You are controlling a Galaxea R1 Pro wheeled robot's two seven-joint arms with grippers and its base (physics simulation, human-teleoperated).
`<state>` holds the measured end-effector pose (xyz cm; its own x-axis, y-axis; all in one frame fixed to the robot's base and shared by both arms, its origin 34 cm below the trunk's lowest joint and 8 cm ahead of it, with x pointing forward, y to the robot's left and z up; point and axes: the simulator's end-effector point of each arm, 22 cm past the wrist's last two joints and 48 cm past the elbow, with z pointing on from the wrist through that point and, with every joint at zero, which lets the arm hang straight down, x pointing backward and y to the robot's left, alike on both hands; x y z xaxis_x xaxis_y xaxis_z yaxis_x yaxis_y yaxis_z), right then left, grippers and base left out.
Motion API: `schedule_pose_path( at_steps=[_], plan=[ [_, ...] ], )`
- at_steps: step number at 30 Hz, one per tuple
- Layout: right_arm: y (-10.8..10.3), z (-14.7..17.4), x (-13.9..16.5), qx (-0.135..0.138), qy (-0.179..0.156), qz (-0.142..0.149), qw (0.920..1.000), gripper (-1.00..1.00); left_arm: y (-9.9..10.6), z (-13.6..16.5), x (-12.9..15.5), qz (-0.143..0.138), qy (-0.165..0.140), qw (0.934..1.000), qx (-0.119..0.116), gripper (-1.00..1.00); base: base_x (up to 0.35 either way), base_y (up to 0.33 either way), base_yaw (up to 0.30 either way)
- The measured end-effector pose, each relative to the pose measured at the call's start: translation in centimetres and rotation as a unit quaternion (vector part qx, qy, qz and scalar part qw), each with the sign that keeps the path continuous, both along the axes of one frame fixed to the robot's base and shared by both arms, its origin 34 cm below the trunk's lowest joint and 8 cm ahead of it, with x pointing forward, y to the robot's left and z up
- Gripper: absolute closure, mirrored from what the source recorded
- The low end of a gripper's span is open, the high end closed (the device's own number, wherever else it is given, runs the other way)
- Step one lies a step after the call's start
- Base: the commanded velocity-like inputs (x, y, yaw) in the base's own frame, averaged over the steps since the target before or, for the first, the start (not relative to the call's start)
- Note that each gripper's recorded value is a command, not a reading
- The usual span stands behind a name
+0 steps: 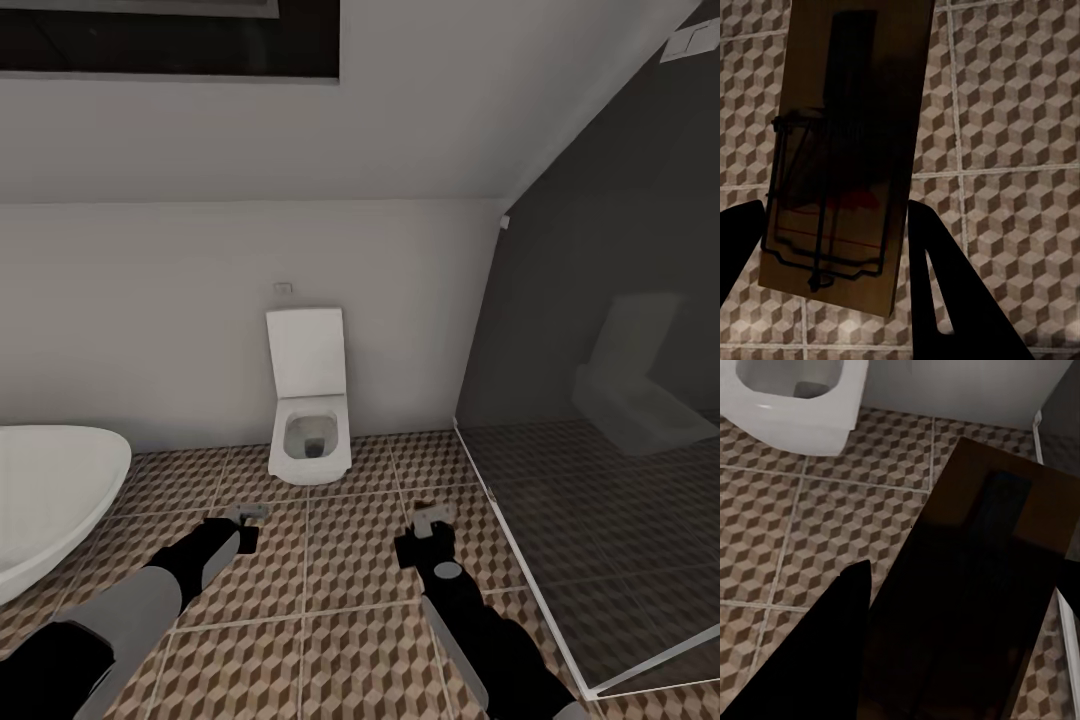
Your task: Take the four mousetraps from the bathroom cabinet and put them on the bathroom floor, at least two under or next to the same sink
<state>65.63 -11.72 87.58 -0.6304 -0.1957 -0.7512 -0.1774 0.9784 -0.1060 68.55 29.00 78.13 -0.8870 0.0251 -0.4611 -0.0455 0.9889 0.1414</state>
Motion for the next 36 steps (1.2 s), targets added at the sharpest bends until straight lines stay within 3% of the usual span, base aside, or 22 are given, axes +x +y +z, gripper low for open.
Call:
schedule_pose_path(
  at_steps=[21,28,36],
  plan=[
    [0.6,-2.5,0.6,0.007,0.01,0.005,0.9999,1.0,-1.4,-3.0,0.3,-0.006,0.013,0.9999,-0.007,1.0,0.0,0.0,0.0],
    [2.2,-3.8,0.3,0.031,0.023,0.034,0.9987,1.0,-2.1,-4.3,0.2,-0.009,0.02,0.9997,-0.011,1.0,0.0,0.0,0.0],
    [2.4,-5.2,0.3,0.034,0.03,0.039,0.9982,1.0,-2.2,-5.7,0.1,-0.009,0.026,0.9995,-0.011,1.0,0.0,0.0,0.0]
  ],
)
